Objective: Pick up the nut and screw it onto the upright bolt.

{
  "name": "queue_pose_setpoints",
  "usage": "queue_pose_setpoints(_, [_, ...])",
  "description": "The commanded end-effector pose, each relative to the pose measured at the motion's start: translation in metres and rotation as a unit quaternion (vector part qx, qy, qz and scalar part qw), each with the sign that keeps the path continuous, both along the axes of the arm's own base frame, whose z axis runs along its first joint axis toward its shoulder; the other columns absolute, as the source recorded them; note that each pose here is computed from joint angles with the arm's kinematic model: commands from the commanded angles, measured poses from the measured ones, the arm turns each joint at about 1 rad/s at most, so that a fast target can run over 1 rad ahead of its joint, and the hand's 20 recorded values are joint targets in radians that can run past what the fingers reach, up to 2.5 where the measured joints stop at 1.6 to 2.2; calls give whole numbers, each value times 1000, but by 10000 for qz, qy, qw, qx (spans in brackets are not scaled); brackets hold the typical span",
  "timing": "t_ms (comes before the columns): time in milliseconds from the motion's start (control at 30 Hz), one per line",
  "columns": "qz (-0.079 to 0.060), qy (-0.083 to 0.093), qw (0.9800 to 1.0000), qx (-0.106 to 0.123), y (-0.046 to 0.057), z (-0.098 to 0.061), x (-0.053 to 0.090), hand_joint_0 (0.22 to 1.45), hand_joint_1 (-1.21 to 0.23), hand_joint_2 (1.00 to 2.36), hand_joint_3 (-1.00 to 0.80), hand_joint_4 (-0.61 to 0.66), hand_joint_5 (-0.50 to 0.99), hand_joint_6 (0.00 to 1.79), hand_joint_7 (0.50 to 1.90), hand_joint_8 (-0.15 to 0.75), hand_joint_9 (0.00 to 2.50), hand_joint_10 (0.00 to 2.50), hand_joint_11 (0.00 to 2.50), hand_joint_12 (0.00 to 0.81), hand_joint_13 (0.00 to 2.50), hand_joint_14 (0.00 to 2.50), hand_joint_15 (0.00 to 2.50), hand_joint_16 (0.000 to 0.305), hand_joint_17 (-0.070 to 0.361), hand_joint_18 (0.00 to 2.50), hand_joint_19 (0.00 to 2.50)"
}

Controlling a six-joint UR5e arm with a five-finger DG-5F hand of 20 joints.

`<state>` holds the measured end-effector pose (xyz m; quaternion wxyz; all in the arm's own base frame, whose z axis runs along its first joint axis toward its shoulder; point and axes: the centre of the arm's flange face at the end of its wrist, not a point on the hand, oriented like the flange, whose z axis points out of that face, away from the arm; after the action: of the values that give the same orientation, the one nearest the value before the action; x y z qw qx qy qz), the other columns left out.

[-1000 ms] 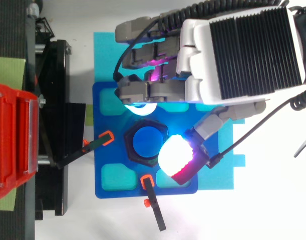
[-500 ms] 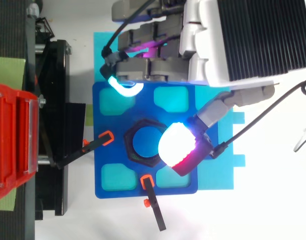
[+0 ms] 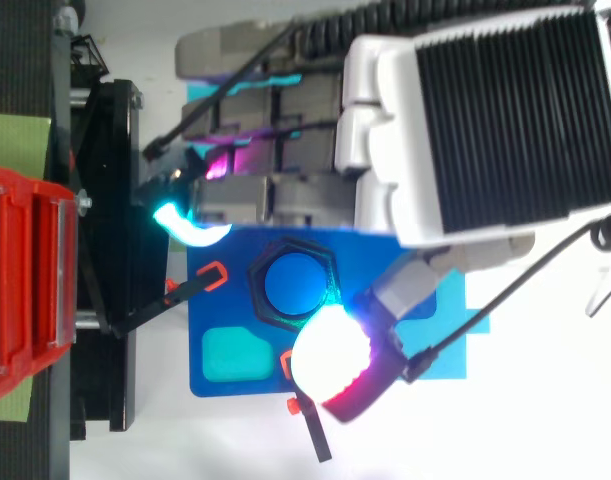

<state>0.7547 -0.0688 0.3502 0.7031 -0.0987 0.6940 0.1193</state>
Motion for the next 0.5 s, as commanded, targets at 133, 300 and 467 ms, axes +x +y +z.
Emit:
queue_pose_setpoints(133, [28,83,9998,172,25,-28,-1,522,-180,1000,-500,183,-147,501,649,213,640,0,0,259,488,0,0,26,58,141,0])
queue_pose_setpoints(300, [41,228,9996,157,42,-32,-3,517,-161,1000,-500,175,-151,501,634,209,578,0,0,271,414,0,0,27,61,66,0])
queue_pose_setpoints(467, [55,305,9994,126,43,-33,-5,515,-149,1000,-500,176,-152,501,645,210,559,0,0,276,384,0,0,28,63,29,0])
